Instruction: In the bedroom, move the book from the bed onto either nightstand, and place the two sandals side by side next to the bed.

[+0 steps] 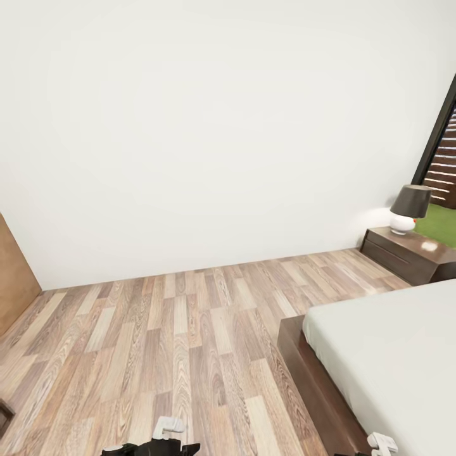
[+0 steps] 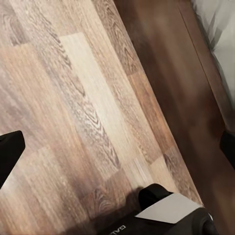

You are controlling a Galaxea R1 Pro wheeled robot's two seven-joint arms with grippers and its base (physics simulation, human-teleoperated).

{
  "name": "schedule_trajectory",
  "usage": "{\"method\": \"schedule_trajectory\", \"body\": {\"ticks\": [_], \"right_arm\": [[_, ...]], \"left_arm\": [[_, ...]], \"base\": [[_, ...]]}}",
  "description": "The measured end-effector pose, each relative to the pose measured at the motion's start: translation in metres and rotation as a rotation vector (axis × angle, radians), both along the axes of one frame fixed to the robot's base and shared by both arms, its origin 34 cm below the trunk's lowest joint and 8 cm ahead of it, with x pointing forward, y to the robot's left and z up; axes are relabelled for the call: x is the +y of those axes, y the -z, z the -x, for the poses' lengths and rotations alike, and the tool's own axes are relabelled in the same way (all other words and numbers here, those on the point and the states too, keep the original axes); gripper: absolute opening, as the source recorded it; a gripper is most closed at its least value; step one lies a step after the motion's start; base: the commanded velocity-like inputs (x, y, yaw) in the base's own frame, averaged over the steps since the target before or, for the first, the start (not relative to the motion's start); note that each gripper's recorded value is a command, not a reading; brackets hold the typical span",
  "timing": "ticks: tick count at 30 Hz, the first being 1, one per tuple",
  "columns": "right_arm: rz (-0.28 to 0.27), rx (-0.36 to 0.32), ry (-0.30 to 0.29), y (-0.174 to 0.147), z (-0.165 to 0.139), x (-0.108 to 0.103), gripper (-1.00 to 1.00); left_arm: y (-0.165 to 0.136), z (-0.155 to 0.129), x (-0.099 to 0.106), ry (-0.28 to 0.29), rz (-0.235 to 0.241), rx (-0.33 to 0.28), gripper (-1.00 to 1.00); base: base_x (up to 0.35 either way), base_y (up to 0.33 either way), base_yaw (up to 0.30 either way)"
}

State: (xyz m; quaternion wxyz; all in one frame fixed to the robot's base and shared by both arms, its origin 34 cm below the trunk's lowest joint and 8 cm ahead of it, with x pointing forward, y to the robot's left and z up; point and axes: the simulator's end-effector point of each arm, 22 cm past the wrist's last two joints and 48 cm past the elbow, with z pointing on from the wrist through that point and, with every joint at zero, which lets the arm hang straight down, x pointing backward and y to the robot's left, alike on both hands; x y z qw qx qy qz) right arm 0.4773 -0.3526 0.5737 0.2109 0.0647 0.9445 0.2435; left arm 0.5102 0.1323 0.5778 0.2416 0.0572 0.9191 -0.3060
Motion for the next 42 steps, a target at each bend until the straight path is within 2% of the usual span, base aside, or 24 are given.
{"method": "schedule_trajectory", "body": {"ticks": [13, 42], "right_arm": [[0.000, 0.000, 0.001, -0.021, 0.000, 0.000, 1.00], [0.001, 0.000, 0.002, -0.063, 0.003, 0.000, 1.00]], "left_arm": [[-0.020, 0.001, 0.000, 0.000, -0.001, 0.002, 1.00], [-0.062, 0.004, -0.001, 0.002, -0.001, 0.005, 1.00]], "base": [[0.000, 0.000, -0.197], [0.000, 0.000, -0.003]]}}
